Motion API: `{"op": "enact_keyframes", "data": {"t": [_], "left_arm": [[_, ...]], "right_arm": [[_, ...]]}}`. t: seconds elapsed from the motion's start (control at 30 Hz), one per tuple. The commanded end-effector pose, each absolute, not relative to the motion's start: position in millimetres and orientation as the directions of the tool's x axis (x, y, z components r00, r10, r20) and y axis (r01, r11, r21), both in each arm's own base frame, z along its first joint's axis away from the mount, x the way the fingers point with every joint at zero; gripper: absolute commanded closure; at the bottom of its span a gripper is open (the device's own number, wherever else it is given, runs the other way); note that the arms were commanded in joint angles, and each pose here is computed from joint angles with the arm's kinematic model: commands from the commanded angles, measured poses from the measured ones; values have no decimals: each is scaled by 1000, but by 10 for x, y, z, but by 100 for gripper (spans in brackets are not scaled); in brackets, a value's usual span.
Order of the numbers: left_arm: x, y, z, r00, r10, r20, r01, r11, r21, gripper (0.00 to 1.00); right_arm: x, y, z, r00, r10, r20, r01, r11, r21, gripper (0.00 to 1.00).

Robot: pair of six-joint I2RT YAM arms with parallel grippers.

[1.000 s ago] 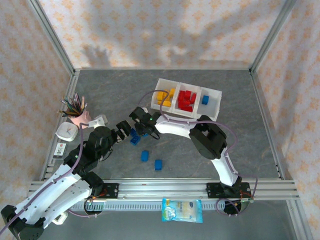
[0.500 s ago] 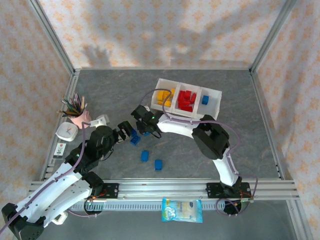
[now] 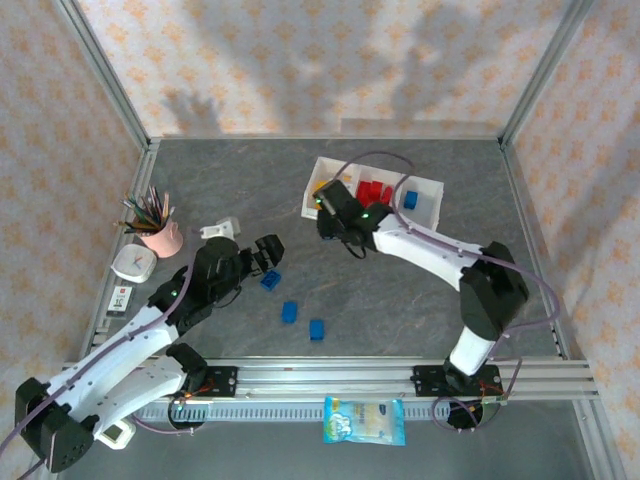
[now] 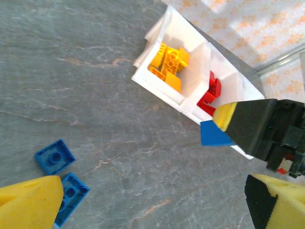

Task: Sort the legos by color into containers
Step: Place the lego in the container.

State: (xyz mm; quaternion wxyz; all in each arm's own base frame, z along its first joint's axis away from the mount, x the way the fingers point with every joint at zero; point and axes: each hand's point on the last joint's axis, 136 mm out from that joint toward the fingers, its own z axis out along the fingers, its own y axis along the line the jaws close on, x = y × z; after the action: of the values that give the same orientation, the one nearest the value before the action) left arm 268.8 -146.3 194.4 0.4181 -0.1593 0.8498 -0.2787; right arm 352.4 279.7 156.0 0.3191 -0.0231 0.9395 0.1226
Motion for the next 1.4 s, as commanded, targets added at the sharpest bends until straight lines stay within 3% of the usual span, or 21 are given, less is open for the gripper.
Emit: {"op": "enact_keyframes", "data": {"t": [0.0,0.23,0.57,0.87,1.2,1.37], "left_arm": [[2811,-1740,2262,-584,-481,-653,91,761,-642,1],[2930,-2233,2269,-626,-409,-664,185,749,-637,1],[3080,-2592,2285,-643,-364,-673,244,736,-631,1],[3151,-2612,2255,-634,-353,-688,240,755,-609,1],[3142,-2564,2261,-628,-349,-695,232,769,-596,1],[3140,-2528,2300,-618,-351,-704,231,775,-589,1]], "right_arm": [[3567,2316,1615,-780,111,-615,-2,984,180,74],[3831,1457,1589,-739,253,-624,191,967,166,73],[4243,709,1429,-671,394,-628,377,911,169,73],[4586,599,1063,-686,430,-588,401,897,187,73],[4750,593,1061,-678,434,-593,407,894,189,52],[4685,577,1303,-664,424,-616,390,899,199,50]]}}
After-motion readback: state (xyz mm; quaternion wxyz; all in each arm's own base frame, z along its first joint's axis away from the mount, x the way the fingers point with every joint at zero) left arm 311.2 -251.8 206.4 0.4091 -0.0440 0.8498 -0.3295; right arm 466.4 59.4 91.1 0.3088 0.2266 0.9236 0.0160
